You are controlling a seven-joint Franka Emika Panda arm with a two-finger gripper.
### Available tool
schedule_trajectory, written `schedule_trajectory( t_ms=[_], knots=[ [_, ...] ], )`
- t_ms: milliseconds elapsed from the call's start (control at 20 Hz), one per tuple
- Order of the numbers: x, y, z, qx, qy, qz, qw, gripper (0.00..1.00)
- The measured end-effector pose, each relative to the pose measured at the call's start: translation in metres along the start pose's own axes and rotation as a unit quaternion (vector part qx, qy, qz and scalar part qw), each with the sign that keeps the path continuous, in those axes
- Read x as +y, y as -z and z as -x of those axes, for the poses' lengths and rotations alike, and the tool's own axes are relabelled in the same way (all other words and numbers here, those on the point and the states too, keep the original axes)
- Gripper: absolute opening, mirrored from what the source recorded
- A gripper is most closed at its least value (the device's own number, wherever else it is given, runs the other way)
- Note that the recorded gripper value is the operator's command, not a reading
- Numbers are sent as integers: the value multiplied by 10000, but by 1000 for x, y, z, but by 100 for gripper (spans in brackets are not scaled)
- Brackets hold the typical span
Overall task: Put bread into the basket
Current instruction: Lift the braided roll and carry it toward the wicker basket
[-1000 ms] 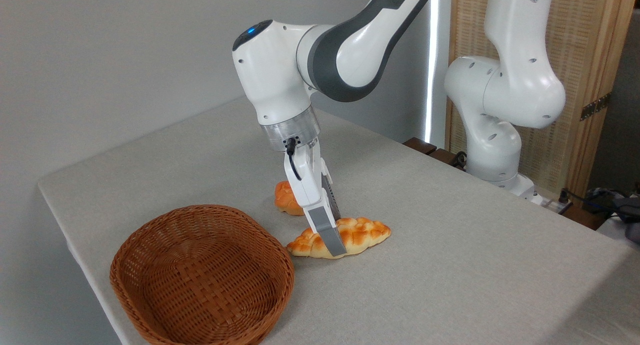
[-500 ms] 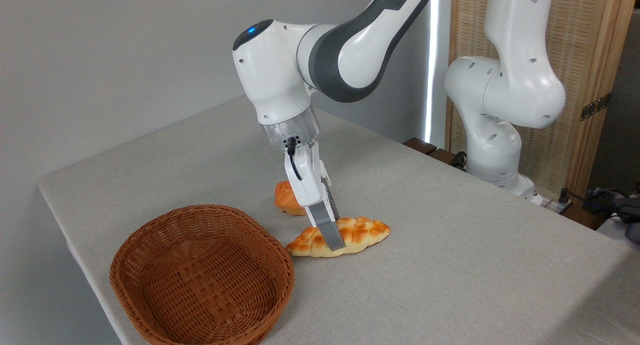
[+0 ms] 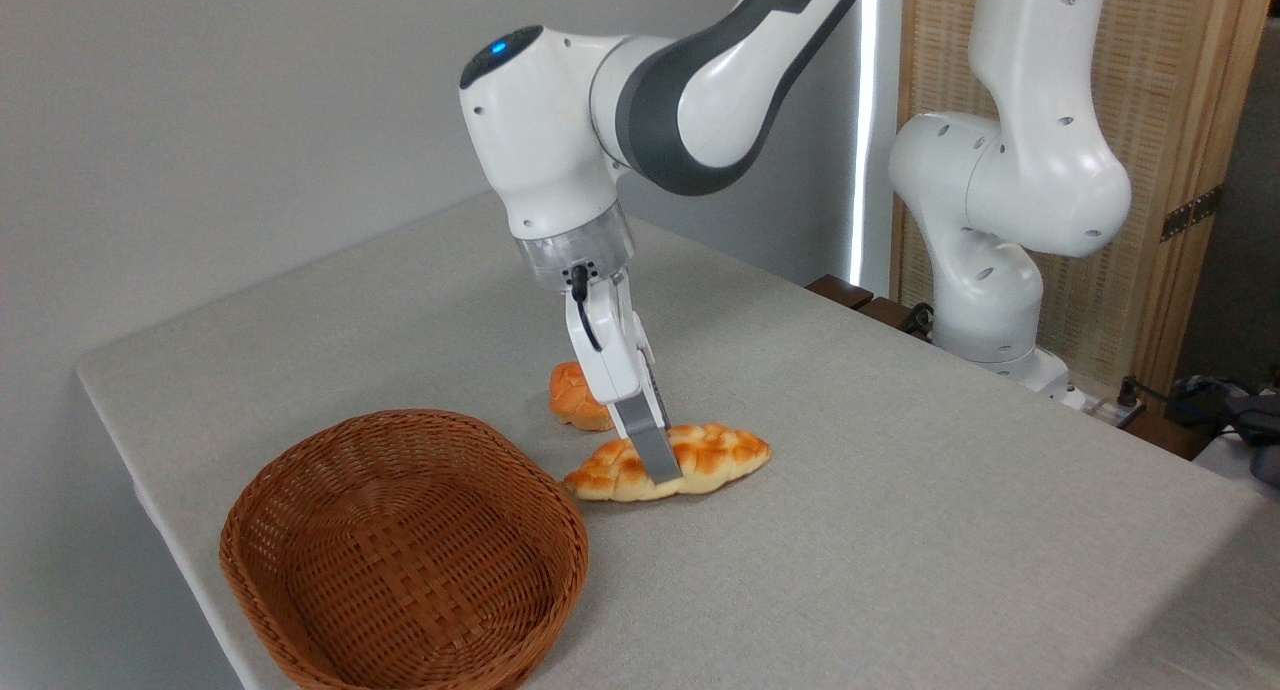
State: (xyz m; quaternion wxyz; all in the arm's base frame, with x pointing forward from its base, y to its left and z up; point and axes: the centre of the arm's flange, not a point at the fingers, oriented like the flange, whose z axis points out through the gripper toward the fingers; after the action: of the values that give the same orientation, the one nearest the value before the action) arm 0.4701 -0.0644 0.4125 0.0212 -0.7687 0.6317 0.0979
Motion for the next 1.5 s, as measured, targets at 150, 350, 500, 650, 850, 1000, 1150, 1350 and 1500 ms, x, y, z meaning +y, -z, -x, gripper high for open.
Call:
schedule_trajectory(
  t_ms=[150,350,500,650,850,1000,1150,1350,1500],
  knots=[
    [-1,15,1,11,47,108,9999,17],
    [-3,33,4,-9,81,159,9998,17],
    [-6,52,8,110,222,165,9996,17],
    [-13,77,20,389,541,124,9977,17],
    [-17,102,20,784,1019,57,9917,17],
    [-17,113,17,1080,1275,94,9859,17],
    [-20,120,16,1359,1480,154,9795,17],
    [-39,118,11,1763,1810,-19,9675,17],
    [-56,118,5,2135,2036,-236,9552,17]
  ],
)
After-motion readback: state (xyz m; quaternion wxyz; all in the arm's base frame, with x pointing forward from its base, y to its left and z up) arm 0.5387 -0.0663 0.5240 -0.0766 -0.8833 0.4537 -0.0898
